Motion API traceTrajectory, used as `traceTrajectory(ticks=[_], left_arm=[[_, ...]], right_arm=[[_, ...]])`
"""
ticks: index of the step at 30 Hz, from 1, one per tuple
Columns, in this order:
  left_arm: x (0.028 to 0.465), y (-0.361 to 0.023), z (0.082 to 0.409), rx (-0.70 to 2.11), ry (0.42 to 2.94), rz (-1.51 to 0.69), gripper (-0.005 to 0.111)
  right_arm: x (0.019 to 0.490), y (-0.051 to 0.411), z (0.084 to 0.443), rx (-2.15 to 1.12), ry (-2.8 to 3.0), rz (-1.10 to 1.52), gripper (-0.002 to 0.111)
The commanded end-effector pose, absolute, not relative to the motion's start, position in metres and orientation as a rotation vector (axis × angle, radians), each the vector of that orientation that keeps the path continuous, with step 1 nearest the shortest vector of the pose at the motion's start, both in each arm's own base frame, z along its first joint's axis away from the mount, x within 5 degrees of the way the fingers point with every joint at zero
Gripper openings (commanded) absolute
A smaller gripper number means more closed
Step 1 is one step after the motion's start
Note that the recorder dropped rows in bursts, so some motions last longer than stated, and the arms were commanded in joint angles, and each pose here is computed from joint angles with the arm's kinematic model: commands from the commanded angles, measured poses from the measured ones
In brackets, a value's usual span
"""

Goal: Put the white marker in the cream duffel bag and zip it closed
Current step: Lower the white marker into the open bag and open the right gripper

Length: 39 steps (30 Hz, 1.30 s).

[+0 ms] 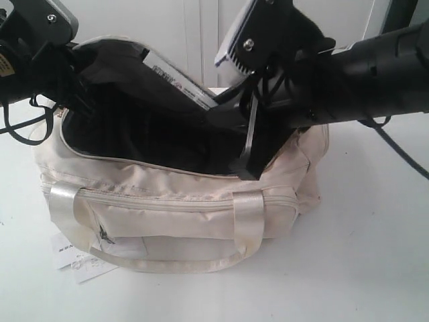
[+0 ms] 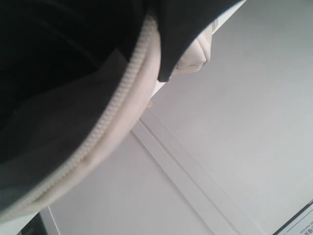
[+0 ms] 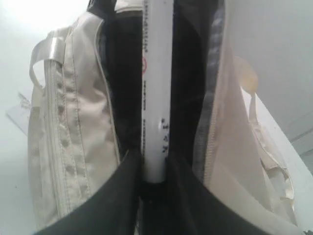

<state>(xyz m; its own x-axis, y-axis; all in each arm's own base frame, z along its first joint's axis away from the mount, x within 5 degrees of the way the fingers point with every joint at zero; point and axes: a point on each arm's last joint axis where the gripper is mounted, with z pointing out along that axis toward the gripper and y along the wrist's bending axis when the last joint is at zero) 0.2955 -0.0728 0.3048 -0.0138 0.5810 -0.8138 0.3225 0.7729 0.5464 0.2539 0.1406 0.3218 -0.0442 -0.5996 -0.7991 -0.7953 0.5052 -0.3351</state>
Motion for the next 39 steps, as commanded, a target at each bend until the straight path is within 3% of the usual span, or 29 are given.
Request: traceTrajectory(ticks=[1,13,23,34,39], left_arm=[[0.296,-0.072,0.307,0.713,1.622,0.225,0.0],[0.296,-0.072,0.307,0.713,1.622,0.225,0.0],[0.296,-0.072,0.307,0.713,1.622,0.225,0.0],[0.296,-0.072,0.307,0.713,1.622,0.225,0.0],[0.296,-0.072,0.307,0.713,1.622,0.225,0.0]], right_arm=[[0.258,0.146,0.307,-1.305,1.715,0.219,0.0],[0.278,0.147,0.292,-1.272,1.728,0.115,0.002],[0.28,0.146,0.293,-1.214,1.745,0.108,0.046],[0.267,0.152,0.29,-1.204,1.867,0.333,0.046],[0.25,0.155,0.293,-1.265,1.906,0.495,0.029]])
